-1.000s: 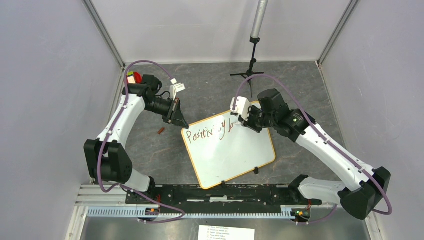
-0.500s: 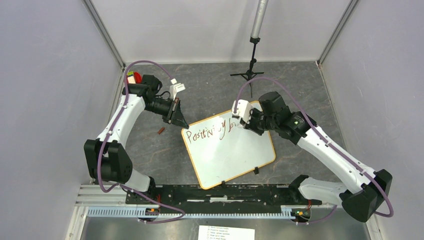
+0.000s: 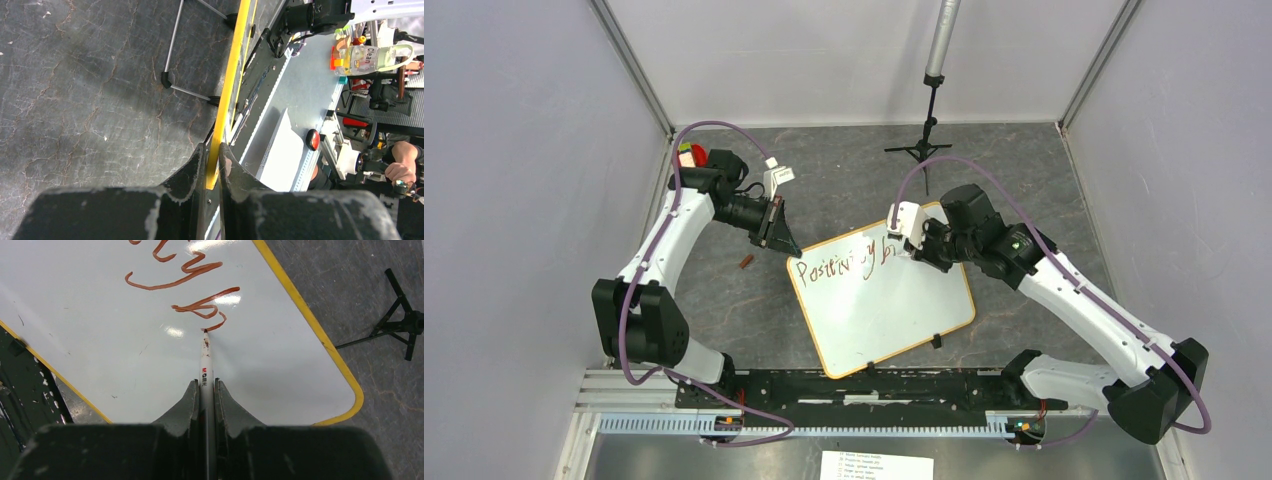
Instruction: Write a sentence on the whiteboard
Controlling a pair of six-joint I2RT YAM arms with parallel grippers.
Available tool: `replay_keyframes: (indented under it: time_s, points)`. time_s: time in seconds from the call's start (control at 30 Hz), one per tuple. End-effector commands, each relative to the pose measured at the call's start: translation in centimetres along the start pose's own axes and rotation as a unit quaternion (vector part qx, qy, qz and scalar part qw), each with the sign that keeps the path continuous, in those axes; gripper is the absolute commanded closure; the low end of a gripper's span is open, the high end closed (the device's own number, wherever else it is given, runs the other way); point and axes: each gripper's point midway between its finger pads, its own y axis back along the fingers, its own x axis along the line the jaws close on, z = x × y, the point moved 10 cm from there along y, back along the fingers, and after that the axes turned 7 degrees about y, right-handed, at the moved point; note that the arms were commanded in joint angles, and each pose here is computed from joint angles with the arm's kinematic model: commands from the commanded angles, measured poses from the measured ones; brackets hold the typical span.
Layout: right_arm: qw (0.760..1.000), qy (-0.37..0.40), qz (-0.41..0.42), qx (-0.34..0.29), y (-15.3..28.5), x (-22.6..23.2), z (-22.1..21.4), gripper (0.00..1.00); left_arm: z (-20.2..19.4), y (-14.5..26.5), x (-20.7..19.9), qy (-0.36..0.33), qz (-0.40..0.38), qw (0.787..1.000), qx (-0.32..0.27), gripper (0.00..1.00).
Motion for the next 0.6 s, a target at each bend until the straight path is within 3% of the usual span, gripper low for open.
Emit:
replay_keyframes:
  time_s: [0.0,0.57]
  points:
    - [0.998,0.003,-0.052,-0.018,0.8,-1.6,1.6,1.0,0.2,0.1,-0.3,0.004,0.007,1.0,-0.004,0.98]
    - [0.998,0.005,-0.059,-0.024,1.9,-2.0,1.6,1.0,0.2,0.1,-0.3,0.003,0.008,1.0,-0.004,0.98]
